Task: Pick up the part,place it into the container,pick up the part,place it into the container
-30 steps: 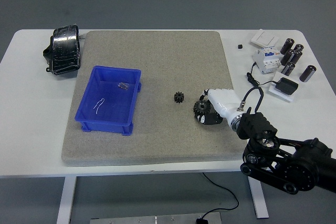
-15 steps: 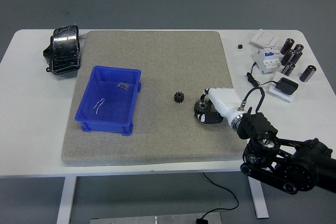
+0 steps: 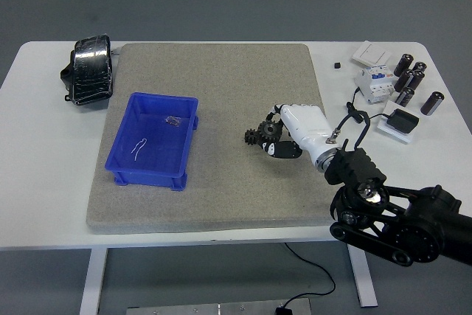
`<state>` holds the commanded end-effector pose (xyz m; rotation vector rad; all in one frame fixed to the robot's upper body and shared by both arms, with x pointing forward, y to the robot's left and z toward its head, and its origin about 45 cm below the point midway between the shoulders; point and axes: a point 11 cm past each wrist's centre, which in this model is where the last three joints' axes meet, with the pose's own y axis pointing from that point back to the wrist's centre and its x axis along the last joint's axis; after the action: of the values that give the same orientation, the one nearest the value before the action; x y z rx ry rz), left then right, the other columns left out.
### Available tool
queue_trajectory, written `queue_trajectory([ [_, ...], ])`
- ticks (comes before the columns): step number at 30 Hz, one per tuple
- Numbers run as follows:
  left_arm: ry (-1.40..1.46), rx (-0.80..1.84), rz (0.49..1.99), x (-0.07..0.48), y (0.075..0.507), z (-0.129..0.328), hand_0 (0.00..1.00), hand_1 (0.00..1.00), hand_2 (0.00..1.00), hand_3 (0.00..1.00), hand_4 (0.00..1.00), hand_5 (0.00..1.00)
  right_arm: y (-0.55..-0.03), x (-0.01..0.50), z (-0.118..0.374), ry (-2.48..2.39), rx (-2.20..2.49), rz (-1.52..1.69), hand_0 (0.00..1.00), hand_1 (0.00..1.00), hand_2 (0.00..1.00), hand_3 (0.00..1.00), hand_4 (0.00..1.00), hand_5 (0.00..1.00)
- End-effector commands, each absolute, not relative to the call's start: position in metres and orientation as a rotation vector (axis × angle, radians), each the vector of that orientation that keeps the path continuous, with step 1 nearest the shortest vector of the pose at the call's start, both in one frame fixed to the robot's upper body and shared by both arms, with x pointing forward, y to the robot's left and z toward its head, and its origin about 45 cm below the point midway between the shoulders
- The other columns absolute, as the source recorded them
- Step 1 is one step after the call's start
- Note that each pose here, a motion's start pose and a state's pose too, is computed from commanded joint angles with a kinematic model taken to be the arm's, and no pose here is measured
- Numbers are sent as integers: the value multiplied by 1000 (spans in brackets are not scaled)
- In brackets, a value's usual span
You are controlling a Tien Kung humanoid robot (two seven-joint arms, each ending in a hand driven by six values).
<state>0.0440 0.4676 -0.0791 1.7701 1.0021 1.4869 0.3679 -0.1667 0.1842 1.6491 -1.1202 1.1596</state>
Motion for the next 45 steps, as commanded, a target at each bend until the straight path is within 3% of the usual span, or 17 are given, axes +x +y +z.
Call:
queue_trajectory([
  [14, 1011, 1795, 1455, 35, 464, -81, 671, 650, 633, 659, 752, 606, -99, 359, 241, -1253, 1927, 1226, 222, 381, 331, 440, 278, 2],
  [19, 1010, 1798, 1454, 36, 464, -81, 671, 650, 633, 659, 752, 606, -82, 350, 237, -1243, 2022, 1180, 222, 381, 331, 440, 278, 2],
  [20, 1010, 1798, 1454, 36, 464, -81, 671, 650, 634, 659, 752, 610, -79, 348, 235, -1230, 2037, 1174, 276, 425, 394, 469, 347, 2],
  [25, 1009, 1797, 1454, 36, 464, -81, 671, 650, 634, 659, 752, 610, -67, 343, 231, -1184, 2082, 1154, 276, 425, 394, 469, 347, 2],
  [26, 1008, 1797, 1454, 36, 464, -81, 671, 650, 634, 660, 752, 611, -66, 343, 231, -1180, 2088, 1152, 309, 457, 443, 483, 392, 2],
  [45, 998, 1802, 1455, 40, 467, -79, 671, 650, 635, 661, 750, 612, -34, 334, 226, -924, 2074, 1270, 369, 532, 507, 560, 457, 2],
])
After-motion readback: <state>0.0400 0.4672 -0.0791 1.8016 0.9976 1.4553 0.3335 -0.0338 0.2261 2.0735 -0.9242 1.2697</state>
